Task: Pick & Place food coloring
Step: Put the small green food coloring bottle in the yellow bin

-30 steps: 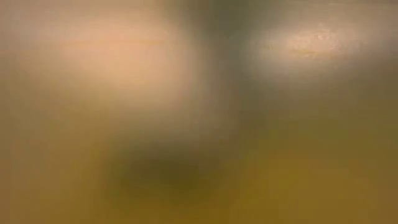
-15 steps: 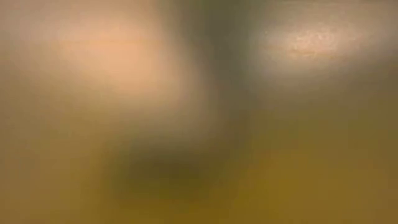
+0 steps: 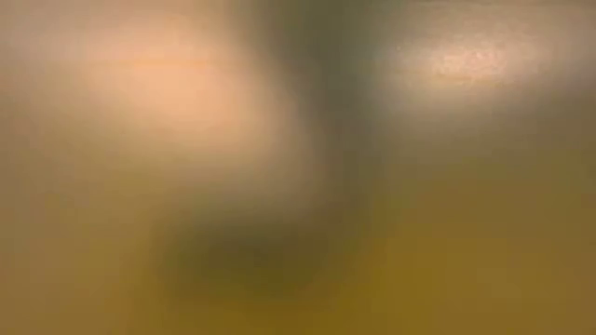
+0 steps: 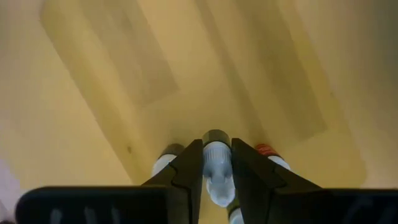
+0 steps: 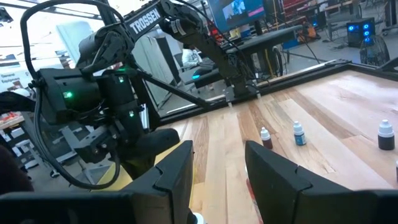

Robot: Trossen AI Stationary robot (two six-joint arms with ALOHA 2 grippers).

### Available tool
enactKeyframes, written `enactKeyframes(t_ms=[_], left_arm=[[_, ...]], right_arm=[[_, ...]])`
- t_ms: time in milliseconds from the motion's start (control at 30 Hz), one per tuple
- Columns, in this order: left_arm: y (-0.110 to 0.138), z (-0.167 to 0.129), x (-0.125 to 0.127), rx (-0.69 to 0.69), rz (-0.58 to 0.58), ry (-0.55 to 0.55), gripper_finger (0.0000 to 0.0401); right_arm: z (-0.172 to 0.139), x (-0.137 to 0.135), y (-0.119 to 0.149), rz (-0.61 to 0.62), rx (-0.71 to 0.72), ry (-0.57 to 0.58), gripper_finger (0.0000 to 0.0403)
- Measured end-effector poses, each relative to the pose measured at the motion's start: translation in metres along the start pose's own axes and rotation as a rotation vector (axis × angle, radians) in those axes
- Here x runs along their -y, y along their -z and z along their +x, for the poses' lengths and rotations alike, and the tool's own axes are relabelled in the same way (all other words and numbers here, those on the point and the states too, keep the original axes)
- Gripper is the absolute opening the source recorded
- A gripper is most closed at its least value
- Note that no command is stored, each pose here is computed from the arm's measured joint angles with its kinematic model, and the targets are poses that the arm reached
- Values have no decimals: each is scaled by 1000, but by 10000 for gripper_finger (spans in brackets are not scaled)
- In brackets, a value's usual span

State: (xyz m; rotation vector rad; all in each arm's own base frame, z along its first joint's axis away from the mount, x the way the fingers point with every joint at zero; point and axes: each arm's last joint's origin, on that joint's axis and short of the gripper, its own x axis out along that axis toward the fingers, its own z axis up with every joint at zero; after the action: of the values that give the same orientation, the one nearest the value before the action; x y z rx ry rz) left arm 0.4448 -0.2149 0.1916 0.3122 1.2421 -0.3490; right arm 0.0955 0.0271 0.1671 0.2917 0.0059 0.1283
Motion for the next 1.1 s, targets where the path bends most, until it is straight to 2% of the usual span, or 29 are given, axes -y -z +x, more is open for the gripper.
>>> enactKeyframes(t_ms=[233, 733, 1100], left_arm=[[1, 16, 3, -15, 6, 9, 67], [0, 16, 3, -15, 41, -29, 67], [0, 16, 4, -12, 42, -9, 68]], right_arm=[[0, 0, 0, 0, 0, 0, 138], [0, 0, 0, 0, 0, 0, 139], [0, 0, 0, 0, -1, 0, 139]])
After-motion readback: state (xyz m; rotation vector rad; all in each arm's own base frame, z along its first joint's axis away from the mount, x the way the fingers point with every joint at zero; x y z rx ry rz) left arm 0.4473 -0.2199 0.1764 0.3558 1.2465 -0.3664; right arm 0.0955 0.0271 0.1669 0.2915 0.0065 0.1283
